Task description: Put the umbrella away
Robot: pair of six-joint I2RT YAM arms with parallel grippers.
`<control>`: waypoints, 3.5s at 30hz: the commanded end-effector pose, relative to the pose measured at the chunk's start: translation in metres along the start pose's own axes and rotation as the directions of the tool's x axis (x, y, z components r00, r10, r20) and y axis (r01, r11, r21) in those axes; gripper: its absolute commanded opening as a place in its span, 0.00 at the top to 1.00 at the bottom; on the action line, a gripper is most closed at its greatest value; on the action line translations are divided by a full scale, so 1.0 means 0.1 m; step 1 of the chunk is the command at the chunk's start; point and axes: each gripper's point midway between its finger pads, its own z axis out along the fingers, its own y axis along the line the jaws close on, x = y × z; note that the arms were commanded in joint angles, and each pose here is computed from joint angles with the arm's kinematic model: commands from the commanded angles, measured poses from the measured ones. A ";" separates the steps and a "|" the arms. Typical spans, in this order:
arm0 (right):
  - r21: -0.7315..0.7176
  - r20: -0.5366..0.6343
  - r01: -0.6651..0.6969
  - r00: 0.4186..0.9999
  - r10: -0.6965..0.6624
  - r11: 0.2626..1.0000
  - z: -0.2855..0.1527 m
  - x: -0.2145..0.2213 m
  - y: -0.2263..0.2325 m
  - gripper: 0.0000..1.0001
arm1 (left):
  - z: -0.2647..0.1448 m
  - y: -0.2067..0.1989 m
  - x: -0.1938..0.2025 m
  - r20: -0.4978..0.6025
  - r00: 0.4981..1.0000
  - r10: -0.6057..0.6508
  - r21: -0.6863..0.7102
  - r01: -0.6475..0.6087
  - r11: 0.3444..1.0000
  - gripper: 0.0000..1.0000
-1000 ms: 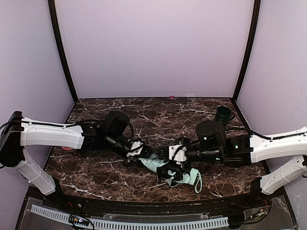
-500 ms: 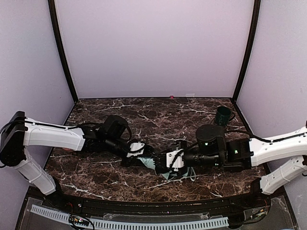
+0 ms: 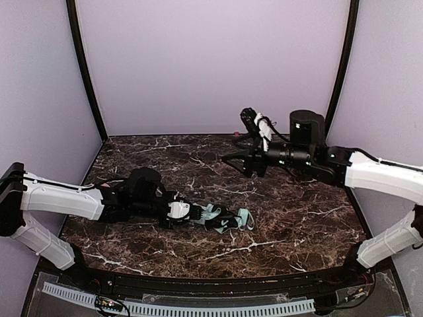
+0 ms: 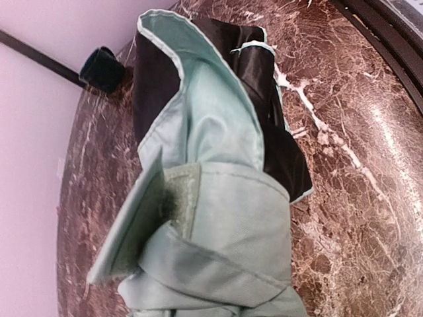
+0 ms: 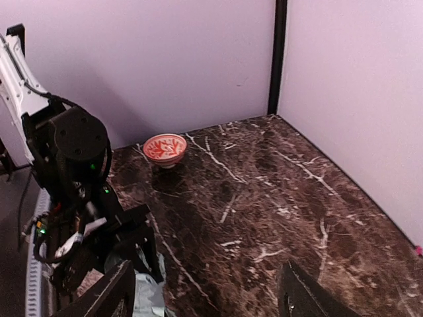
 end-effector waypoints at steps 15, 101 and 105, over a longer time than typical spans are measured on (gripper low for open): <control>-0.534 -0.558 -0.452 0.823 0.104 0.715 0.38 0.65 1.15 0.24 | -0.54 0.10 -0.79 0.165 0.890 0.424 -0.114 -0.410 0.905 1.00; 0.291 0.257 -0.028 0.965 -0.050 0.956 0.32 -0.61 -0.52 0.84 | -0.84 1.15 -0.68 0.406 0.775 -0.484 -0.248 0.603 0.758 0.06; 0.254 0.368 -0.092 0.930 -0.008 0.963 0.39 -1.03 -0.49 0.87 | -0.90 1.25 -1.04 0.599 0.616 -0.511 -0.083 0.683 0.726 0.02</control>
